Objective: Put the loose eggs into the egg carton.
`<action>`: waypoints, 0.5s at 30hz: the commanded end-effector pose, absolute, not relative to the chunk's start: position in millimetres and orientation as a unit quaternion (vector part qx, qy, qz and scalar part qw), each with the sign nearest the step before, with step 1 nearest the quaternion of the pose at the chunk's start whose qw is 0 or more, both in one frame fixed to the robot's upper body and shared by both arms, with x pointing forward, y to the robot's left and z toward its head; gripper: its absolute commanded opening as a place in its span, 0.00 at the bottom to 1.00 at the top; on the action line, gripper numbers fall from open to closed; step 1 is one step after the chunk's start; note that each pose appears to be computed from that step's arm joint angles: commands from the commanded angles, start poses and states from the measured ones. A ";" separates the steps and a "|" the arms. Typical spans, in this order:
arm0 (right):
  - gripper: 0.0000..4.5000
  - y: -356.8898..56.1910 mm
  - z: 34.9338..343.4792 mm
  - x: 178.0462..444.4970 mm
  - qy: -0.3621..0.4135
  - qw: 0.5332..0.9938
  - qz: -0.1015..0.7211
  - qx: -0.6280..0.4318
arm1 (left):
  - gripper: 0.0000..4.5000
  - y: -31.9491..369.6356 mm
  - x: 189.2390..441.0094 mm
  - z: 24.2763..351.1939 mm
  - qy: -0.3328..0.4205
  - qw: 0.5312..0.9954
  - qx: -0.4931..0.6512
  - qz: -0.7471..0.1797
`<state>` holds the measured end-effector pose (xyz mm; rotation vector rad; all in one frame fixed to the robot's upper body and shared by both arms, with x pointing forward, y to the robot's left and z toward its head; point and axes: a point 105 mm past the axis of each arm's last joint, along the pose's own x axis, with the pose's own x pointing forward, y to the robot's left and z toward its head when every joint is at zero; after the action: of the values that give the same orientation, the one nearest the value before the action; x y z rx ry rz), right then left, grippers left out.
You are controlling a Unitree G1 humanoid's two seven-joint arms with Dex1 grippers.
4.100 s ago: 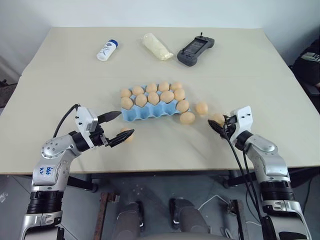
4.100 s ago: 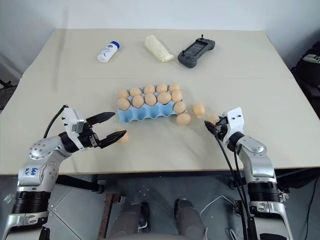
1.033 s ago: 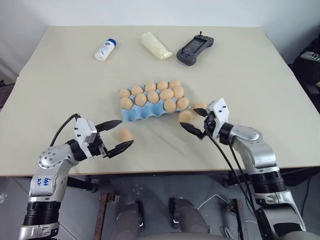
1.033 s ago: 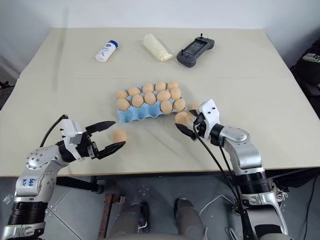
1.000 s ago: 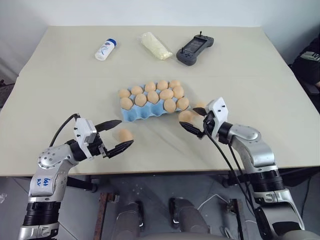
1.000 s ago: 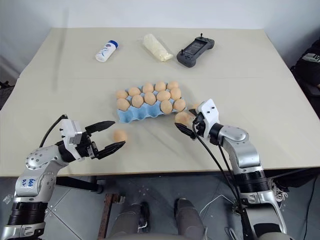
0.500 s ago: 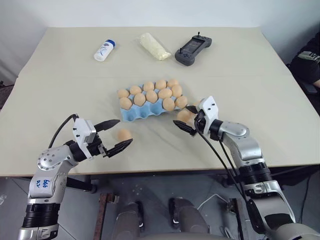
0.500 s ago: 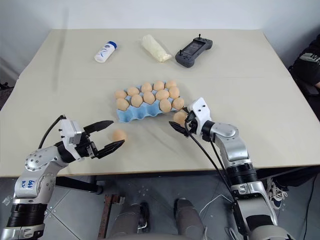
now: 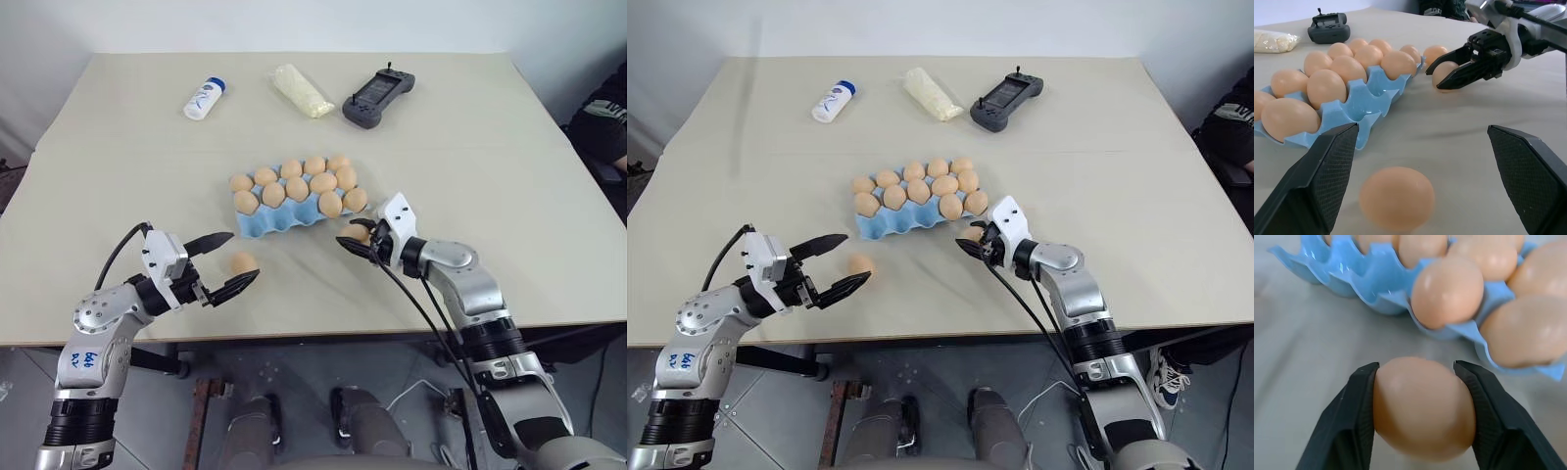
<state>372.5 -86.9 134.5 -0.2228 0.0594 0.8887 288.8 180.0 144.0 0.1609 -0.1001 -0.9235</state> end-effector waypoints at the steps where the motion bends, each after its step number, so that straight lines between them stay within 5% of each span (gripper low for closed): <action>1: 0.45 -87.4 170.4 364.1 -0.021 0.891 0.441 -0.104 | 1.00 176.9 284.8 153.9 -0.069 0.886 0.088 -0.449; 7: 0.45 -68.9 209.2 368.3 -0.058 0.887 0.449 -0.092 | 1.00 177.1 284.9 153.2 -0.069 0.887 0.087 -0.449; 15: 0.45 -22.0 204.1 391.8 -0.046 0.884 0.455 -0.094 | 1.00 174.7 288.4 154.7 -0.076 0.887 0.086 -0.448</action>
<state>388.4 -29.4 194.1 -0.1706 -0.0517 0.9541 289.4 178.0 144.7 0.1550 -0.1095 -0.9259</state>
